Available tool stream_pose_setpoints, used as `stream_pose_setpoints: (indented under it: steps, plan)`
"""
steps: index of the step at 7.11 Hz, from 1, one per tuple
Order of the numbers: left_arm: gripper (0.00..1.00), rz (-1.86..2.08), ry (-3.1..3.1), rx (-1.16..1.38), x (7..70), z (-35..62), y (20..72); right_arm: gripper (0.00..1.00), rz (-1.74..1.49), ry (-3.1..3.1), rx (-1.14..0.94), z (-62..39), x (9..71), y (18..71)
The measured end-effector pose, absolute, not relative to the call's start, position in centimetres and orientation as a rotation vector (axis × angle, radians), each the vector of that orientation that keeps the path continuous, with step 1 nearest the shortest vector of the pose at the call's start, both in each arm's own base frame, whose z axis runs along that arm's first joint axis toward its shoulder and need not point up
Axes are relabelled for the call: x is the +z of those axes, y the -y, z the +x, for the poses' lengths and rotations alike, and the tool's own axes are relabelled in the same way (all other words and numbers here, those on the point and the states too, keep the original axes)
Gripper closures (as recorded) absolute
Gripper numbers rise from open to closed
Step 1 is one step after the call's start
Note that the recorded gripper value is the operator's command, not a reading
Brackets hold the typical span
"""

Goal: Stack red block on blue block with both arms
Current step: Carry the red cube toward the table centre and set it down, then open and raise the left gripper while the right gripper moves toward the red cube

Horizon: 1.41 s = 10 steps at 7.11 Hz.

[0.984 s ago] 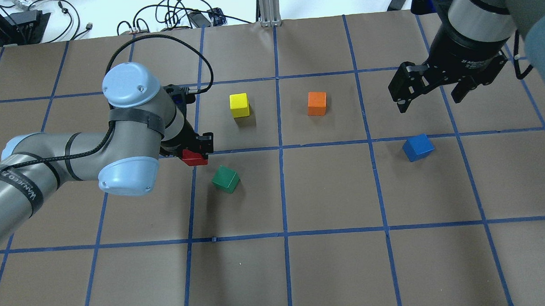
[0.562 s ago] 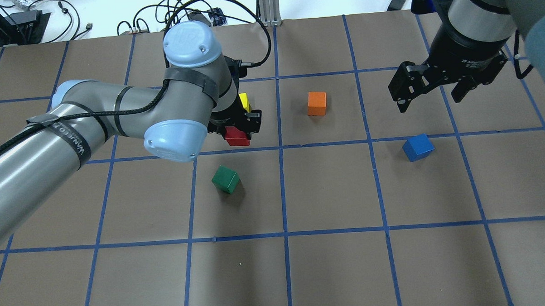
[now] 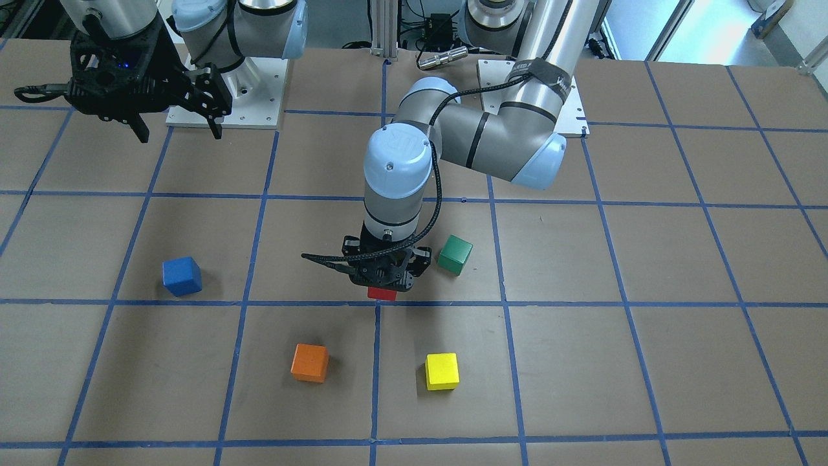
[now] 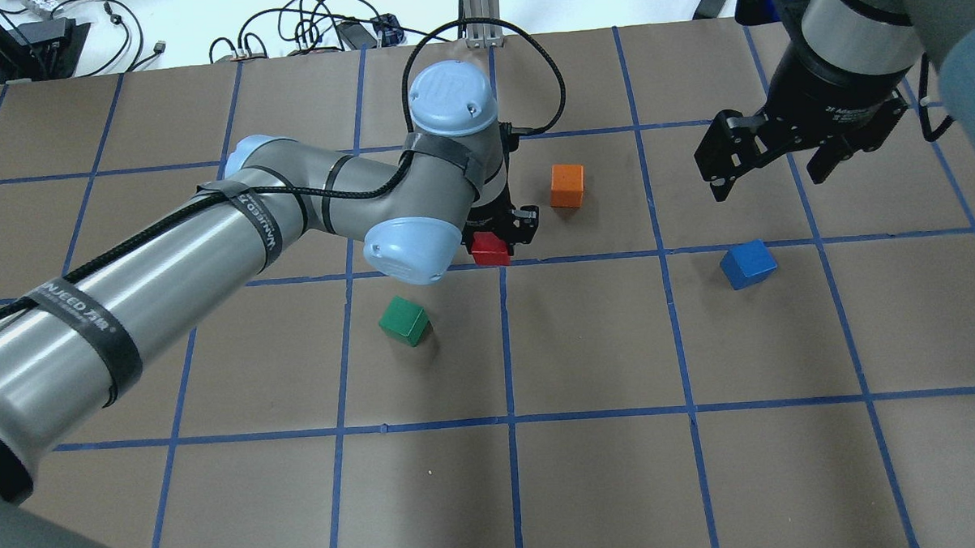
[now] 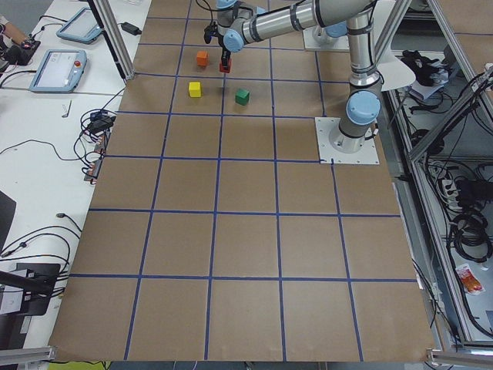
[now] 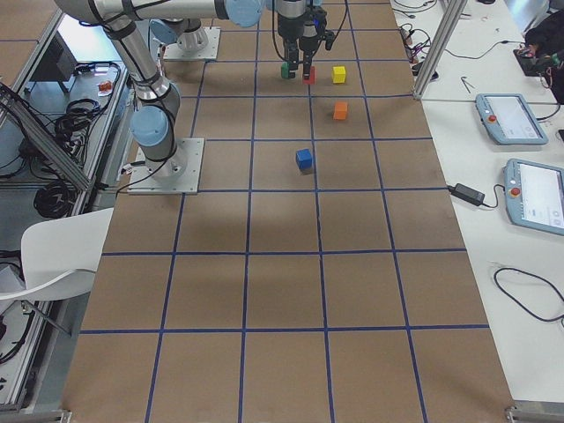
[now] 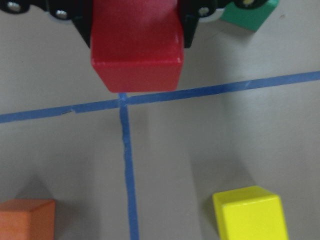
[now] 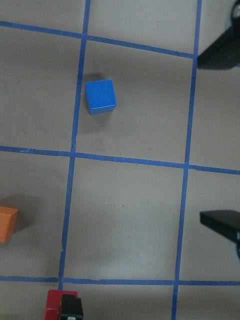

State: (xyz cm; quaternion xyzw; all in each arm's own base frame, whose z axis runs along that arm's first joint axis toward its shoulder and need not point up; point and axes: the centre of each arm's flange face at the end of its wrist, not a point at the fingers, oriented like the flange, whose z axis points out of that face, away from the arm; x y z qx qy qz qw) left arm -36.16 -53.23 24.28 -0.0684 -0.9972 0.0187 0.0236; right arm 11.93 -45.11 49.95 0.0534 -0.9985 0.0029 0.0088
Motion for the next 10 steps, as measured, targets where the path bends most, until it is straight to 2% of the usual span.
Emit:
stream_pose_setpoints:
  steps: [1,2,5,8,10]
  plan:
    - [0.69,-0.233,3.089,0.042,22.8,-36.7,53.3,0.0,0.167,3.119,0.009,11.9,50.0,45.1]
    - [0.01,-0.247,3.094,0.02,21.6,-37.0,53.3,0.0,0.164,3.118,0.009,11.9,50.0,45.1]
    - [0.0,-0.254,3.088,0.041,21.6,-37.2,53.4,0.0,0.168,3.118,0.002,12.2,49.8,45.1]
    - [0.0,-0.212,3.076,0.141,29.6,-34.4,53.7,0.0,0.159,3.135,-0.016,12.4,49.0,45.5]
    - [0.0,-0.205,3.102,0.11,35.7,-28.1,53.6,0.0,0.094,3.142,-0.073,12.6,46.7,47.0]
